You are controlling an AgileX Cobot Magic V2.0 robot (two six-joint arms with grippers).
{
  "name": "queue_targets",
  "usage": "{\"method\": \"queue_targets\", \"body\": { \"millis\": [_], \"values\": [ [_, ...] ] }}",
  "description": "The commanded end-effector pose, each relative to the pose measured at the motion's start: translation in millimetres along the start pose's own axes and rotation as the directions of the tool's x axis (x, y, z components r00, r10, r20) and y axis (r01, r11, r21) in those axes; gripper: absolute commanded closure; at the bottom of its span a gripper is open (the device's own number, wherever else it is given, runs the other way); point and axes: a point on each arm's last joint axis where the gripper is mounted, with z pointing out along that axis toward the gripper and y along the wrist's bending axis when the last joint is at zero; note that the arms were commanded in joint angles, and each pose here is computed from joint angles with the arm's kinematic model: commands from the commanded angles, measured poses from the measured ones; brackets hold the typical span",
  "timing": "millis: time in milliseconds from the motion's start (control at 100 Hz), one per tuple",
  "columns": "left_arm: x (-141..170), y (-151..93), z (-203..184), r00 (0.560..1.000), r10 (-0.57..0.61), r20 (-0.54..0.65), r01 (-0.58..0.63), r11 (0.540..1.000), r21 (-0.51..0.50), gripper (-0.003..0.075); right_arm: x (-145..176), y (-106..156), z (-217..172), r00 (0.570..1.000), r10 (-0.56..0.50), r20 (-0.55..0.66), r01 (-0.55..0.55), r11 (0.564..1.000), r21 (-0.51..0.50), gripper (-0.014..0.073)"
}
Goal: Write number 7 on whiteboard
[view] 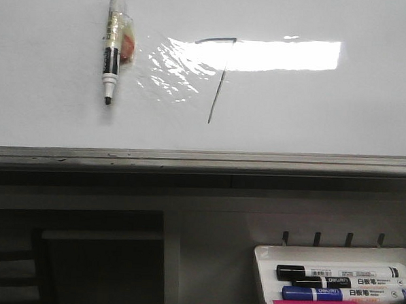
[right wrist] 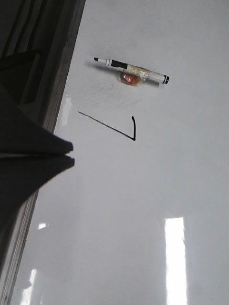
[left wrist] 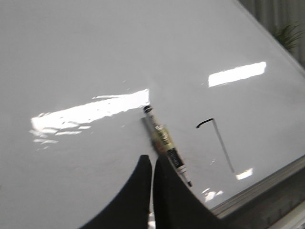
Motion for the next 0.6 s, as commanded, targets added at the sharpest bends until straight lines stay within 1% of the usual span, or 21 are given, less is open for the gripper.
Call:
{"method": "queue_targets", "body": {
  "millis": [0,190,280,420,440,590],
  "values": [
    [-4,6,2,0.999,-0.019,0.038,0.023,0.994,-0.105,0.0741,-10,-2,0,0.999,0.017,0.044,-0.018,0.999,0.029,0.066],
    [19,14,-3,0.999,-0.036,0.005,0.036,0.958,-0.286,0.0741,-10,-2,0,0.999,0.017,0.044,-0.018,0.999,0.029,0.066],
    [29,16,-7,1.0,-0.028,-0.007,0.024,0.94,-0.341,0.0741,-10,-2,0,0.999,0.017,0.044,-0.018,0.999,0.029,0.066],
    [46,17,-13,1.0,-0.006,-0.023,-0.004,0.916,-0.401,0.0741,-10,-2,0,0.999,0.017,0.044,-0.018,0.999,0.029,0.066],
    [48,17,-13,0.999,-0.01,-0.05,-0.011,0.914,-0.406,0.0741,-10,-2,0,0.999,0.017,0.044,-0.018,0.999,0.029,0.066],
    [50,18,-14,0.997,-0.004,-0.077,-0.03,0.903,-0.429,0.0741,-10,-2,0,0.999,0.017,0.044,-0.018,0.999,0.029,0.066]
  ]
}}
